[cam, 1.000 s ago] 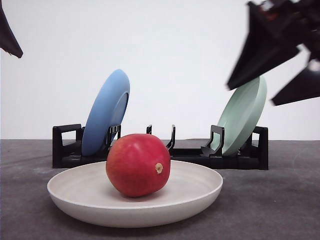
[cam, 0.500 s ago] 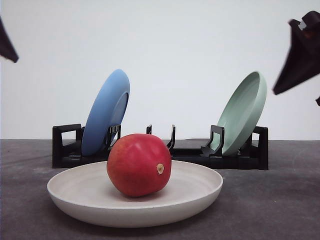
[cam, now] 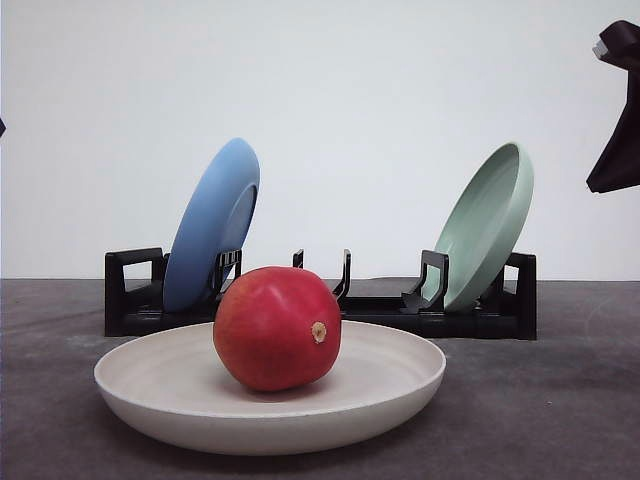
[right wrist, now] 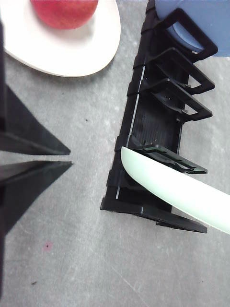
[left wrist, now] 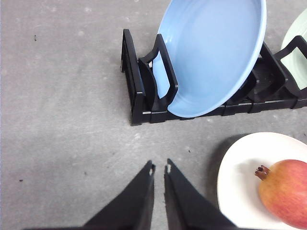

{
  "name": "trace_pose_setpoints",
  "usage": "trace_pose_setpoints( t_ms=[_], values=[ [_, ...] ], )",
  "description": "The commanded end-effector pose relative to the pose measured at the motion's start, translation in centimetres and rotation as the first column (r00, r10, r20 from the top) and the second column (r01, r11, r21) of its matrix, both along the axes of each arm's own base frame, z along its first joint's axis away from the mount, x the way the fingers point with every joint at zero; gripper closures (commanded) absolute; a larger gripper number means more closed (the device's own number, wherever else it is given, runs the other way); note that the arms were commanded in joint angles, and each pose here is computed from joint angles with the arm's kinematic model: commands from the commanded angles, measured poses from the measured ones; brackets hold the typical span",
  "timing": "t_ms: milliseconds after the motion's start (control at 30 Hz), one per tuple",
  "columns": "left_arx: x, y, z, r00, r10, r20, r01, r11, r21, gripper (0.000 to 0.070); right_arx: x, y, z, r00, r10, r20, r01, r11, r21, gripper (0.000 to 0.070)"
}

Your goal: Place pomegranate in white plate

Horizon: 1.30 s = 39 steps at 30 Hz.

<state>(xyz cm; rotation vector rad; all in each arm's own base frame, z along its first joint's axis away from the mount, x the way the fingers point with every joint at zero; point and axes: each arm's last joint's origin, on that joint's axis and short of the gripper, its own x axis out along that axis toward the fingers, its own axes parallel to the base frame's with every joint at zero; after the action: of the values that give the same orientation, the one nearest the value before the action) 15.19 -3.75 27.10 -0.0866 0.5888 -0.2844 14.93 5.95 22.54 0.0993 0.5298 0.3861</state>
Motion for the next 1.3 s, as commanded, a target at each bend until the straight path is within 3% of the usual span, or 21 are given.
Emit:
trace_pose_setpoints(
  t_ms=[0,200,333,500,867,1067,1267],
  values=[
    [0.1,0.0,0.3,1.0,0.002,0.013,-0.002,1.0,-0.002,0.0682,0.1,0.1,0.1,1.0,0.008,0.013,-0.008,1.0,-0.005,0.0686],
    [-0.2,0.4,0.0,0.999,0.022,0.032,-0.022,1.0,-0.007,0.0682,0.1,0.1,0.1,1.0,0.008,0.013,-0.008,1.0,-0.005,0.0686],
    [-1.1,1.2,-1.1,0.992,0.066,0.105,-0.064,0.998,-0.021,0.0682,0.1,0.1,0.1,1.0,0.008,0.013,-0.008,1.0,-0.005,0.0686],
    [-2.9,2.3,-3.8,0.971,0.133,0.198,-0.127,0.991,-0.042,0.0682,0.1,0.1,0.1,1.0,0.008,0.013,-0.008,1.0,-0.005,0.0686],
    [-5.9,3.6,-9.0,0.924,0.233,0.305,-0.224,0.972,-0.065,0.0682,0.1,0.1,0.1,1.0,0.008,0.013,-0.008,1.0,-0.005,0.0686],
    [-6.4,3.7,-9.7,0.9,0.219,0.377,-0.226,0.974,-0.028,0.0682,0.1,0.1,0.1,1.0,0.008,0.013,-0.008,1.0,-0.005,0.0686],
    [-6.3,3.7,-10.4,0.905,0.165,0.392,-0.206,0.977,0.064,0.0682,0.1,0.1,0.1,1.0,0.008,0.013,-0.008,1.0,-0.005,0.0686]
  ],
)
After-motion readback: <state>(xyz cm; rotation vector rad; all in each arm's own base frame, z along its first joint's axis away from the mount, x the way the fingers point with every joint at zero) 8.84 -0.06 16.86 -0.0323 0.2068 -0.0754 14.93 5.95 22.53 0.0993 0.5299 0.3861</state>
